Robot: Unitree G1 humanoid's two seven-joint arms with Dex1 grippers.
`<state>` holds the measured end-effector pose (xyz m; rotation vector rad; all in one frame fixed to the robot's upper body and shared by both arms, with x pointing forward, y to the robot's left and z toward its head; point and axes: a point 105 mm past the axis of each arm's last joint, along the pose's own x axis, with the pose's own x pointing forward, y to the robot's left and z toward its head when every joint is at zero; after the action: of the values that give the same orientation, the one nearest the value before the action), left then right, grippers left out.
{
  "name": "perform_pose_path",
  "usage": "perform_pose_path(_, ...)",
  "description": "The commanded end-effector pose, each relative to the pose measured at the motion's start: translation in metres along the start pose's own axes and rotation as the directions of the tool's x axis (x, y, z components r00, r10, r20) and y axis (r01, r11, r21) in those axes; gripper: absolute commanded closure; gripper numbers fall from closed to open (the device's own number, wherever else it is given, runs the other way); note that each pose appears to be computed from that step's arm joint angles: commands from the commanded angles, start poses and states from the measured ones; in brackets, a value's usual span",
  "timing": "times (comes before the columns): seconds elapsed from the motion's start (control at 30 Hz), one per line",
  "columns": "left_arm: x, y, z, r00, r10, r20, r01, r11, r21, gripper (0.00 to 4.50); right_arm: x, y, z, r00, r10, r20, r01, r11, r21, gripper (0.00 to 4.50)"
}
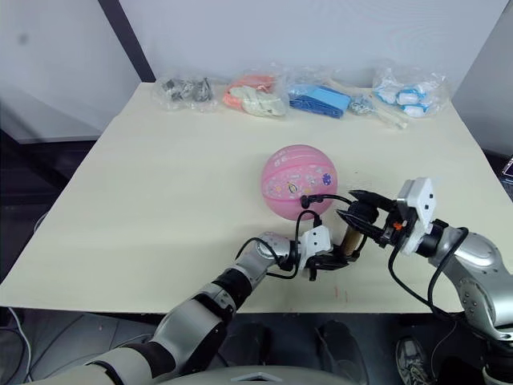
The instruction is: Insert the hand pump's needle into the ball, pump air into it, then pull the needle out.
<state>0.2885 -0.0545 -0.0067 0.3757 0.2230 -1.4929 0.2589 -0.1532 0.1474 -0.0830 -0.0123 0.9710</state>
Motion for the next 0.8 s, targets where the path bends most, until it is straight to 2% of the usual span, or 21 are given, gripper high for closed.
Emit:
perform_pose_path(0.03,-0.008,-0.008,-0.036,0.993,-0.003,-0.115,-0.006,0.996,-0.084,3.43,-0.001,0.004,-0.028,0.995,0.008,-0.098,-0.002,0.998,0.062,2.48)
perform_pose_path(0.17,-0.008,-0.009,-0.037,0.993,-0.004,-0.116,-0.006,0.996,-0.084,3.43,-0.003,0.007,-0.004,0.997,0.054,-0.051,-0.052,0.998,0.04,2.48)
perform_pose_path(0.3,-0.008,-0.009,-0.037,0.993,-0.003,-0.115,-0.007,0.996,-0.085,3.43,-0.011,0.006,0.034,0.996,0.093,-0.012,-0.093,0.996,0.0,2.48)
perform_pose_path(0.6,-0.008,-0.009,-0.036,0.994,-0.008,-0.112,-0.001,0.996,-0.084,3.43,-0.033,0.006,0.112,0.99,0.143,0.004,-0.142,0.987,-0.076,2.48)
perform_pose_path(0.8,-0.007,-0.01,-0.035,0.994,-0.014,-0.11,0.006,0.997,-0.079,3.43,-0.041,0.009,0.15,0.986,0.16,0.036,-0.155,0.982,-0.107,2.48)
